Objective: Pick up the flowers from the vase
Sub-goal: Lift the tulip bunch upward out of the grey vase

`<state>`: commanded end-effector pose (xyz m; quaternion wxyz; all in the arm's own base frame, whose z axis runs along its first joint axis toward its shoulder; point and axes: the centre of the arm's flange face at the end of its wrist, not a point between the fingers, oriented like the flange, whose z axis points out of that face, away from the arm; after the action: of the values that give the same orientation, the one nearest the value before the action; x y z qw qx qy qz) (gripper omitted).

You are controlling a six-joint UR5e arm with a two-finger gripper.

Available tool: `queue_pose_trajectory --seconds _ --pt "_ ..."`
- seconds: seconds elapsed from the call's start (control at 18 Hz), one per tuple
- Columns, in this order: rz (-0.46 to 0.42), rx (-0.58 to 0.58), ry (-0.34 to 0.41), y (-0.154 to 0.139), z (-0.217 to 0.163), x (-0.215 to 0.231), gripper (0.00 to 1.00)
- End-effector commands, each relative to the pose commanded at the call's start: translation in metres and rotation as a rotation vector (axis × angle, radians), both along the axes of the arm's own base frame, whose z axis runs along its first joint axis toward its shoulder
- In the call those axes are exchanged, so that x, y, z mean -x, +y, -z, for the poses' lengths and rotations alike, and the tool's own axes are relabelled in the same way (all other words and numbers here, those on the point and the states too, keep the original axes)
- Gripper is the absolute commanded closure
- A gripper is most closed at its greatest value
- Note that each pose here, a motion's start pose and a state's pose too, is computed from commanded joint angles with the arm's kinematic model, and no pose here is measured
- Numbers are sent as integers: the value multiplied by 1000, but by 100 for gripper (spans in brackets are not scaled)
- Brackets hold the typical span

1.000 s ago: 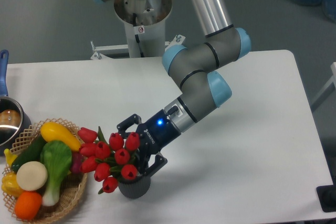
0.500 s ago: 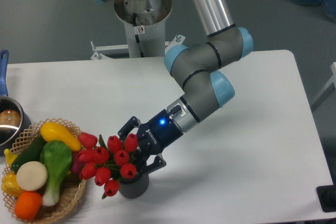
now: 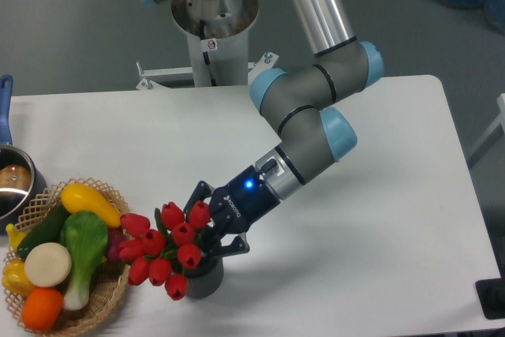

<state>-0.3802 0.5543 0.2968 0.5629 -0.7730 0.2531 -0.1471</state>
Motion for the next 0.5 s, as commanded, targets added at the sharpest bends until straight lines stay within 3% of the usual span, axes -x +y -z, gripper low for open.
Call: queue_pose_trajectory --seconds 0.5 --pt "7 -74 -17 -6 -35 -10 63"
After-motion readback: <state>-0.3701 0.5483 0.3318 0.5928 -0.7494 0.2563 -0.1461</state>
